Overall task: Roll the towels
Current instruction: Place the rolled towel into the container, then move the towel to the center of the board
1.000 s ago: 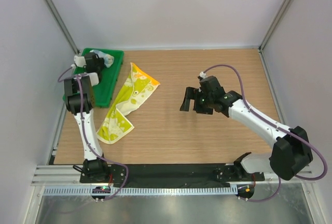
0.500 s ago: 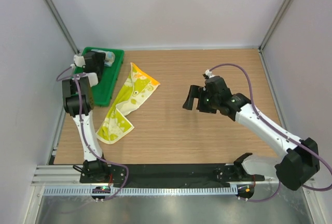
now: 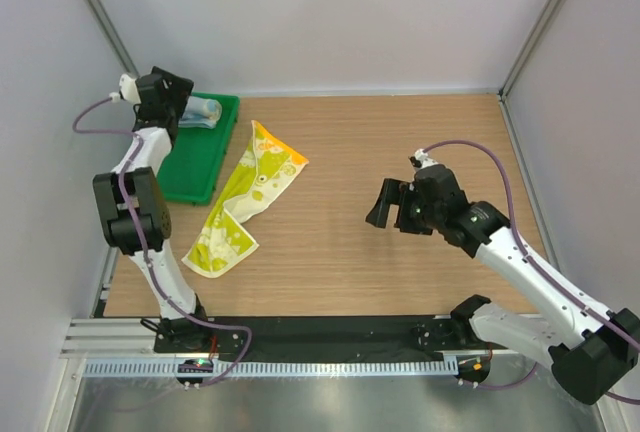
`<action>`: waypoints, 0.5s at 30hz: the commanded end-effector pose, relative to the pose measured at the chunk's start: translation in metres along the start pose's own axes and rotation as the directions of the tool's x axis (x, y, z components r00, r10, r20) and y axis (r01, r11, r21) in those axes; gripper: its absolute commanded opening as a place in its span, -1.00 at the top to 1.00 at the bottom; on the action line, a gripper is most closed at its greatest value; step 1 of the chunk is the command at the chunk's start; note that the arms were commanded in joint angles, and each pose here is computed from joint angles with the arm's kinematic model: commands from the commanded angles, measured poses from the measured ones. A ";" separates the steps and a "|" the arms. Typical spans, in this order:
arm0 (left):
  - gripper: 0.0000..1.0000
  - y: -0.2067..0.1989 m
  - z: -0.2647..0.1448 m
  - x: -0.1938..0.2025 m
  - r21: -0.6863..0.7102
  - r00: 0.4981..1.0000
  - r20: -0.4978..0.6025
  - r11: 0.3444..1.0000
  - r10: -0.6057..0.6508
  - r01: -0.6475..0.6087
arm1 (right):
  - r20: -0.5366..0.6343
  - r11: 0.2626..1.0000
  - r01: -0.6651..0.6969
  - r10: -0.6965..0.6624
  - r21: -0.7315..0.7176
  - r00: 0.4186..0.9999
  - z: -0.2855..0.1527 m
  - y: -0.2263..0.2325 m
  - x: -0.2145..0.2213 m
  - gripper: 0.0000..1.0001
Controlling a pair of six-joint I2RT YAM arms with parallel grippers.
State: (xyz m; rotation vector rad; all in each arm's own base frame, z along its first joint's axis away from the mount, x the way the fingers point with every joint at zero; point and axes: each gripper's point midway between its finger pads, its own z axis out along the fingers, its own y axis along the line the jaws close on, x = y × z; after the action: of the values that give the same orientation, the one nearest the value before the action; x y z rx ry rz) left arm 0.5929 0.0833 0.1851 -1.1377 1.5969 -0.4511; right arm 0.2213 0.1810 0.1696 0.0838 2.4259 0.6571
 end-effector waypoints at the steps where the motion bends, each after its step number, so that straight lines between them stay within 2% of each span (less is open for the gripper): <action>1: -0.94 -0.026 -0.049 -0.004 0.014 0.986 -0.057 0.988 0.156 -0.156 | 0.008 1.000 -0.012 0.012 -0.007 1.000 -0.005 -0.001 0.003 -0.93; 3: -0.94 -0.037 -0.073 0.010 0.049 0.961 -0.095 0.966 0.259 -0.255 | -0.013 1.000 -0.012 0.012 -0.015 1.000 -0.003 0.000 0.008 -0.91; 4: -0.94 -0.039 -0.084 0.038 0.057 0.936 -0.152 0.948 0.318 -0.313 | -0.025 1.000 -0.013 0.013 -0.013 1.000 -0.002 -0.001 0.010 -0.89; 6: -0.95 -0.036 -0.096 0.057 0.070 0.897 -0.189 0.917 0.400 -0.394 | -0.037 1.000 -0.015 0.015 -0.014 0.999 -0.002 -0.001 0.015 -0.88; 8: -0.95 -0.038 -0.111 0.106 0.107 0.846 -0.277 0.890 0.456 -0.444 | -0.041 1.000 -0.013 0.012 -0.019 0.999 -0.003 -0.001 0.018 -0.87; 11: -0.95 -0.024 -0.112 0.152 0.117 0.766 -0.370 0.844 0.526 -0.523 | -0.045 1.000 -0.007 0.006 -0.021 0.999 -0.009 -0.002 0.022 -0.87; 12: -0.95 -0.031 -0.116 0.169 0.139 0.730 -0.380 0.815 0.569 -0.563 | -0.047 1.000 -0.004 0.003 -0.015 0.999 -0.010 -0.004 0.023 -0.87; 15: -0.95 -0.007 -0.098 0.203 0.067 0.651 -0.439 0.745 0.619 -0.663 | -0.069 1.000 -0.004 0.005 0.003 0.998 -0.012 -0.010 0.031 -0.87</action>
State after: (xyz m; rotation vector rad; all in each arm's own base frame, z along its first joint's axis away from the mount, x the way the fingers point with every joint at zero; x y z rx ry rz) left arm 0.5215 -0.1232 0.1644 -0.5181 2.1415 -0.3582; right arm 0.1986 0.1760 0.1546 0.0731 2.4875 0.6595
